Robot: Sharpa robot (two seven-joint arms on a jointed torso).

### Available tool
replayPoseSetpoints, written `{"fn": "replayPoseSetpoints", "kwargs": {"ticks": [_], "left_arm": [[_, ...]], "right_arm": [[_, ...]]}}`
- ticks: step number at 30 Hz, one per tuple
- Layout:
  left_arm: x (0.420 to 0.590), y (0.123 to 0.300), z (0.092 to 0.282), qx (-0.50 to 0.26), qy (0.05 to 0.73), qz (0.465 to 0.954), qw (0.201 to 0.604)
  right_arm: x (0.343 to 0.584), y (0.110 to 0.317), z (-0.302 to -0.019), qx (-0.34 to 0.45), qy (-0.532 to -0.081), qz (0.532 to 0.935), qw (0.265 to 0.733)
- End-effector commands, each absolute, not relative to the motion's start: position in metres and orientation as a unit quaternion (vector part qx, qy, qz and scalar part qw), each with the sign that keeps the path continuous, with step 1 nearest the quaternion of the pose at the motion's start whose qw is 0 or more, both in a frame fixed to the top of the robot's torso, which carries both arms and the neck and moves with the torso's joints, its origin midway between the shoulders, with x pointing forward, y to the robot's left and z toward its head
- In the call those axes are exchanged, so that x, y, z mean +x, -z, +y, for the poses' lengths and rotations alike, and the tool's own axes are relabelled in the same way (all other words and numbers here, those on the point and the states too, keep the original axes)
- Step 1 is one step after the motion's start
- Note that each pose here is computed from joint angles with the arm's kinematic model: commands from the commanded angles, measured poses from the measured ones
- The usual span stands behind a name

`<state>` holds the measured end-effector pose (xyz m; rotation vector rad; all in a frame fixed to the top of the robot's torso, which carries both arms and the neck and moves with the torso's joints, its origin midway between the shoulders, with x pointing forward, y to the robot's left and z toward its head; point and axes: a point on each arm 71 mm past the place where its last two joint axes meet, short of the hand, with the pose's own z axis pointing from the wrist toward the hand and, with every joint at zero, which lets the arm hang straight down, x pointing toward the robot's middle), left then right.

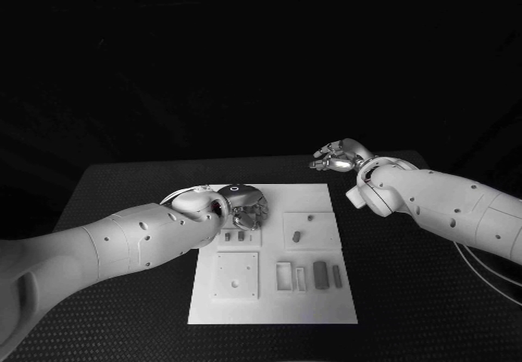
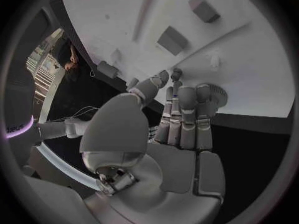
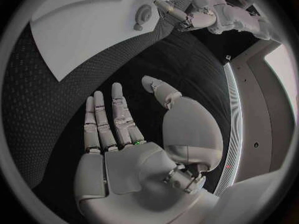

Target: Assemble the parts on the task board

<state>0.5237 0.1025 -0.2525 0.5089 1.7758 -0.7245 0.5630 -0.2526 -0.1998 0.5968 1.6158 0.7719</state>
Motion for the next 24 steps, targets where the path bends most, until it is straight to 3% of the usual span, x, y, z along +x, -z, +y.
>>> {"fn": "replayPoseSetpoints", "kwargs": {"ticks": [1,24], "left_arm": [[0.5241,0.2548,0.1016,0.221,0.306,0.741,0.555],[0.5262,0.2631,0.1003,0.218,0.293,0.758,0.540]], "right_arm": [[0.5626,0.1995,-0.2508,0.248,-0.335,0.694,0.586],[0.5624,0.1995,-0.2498,0.248,-0.336,0.695,0.585]]}}
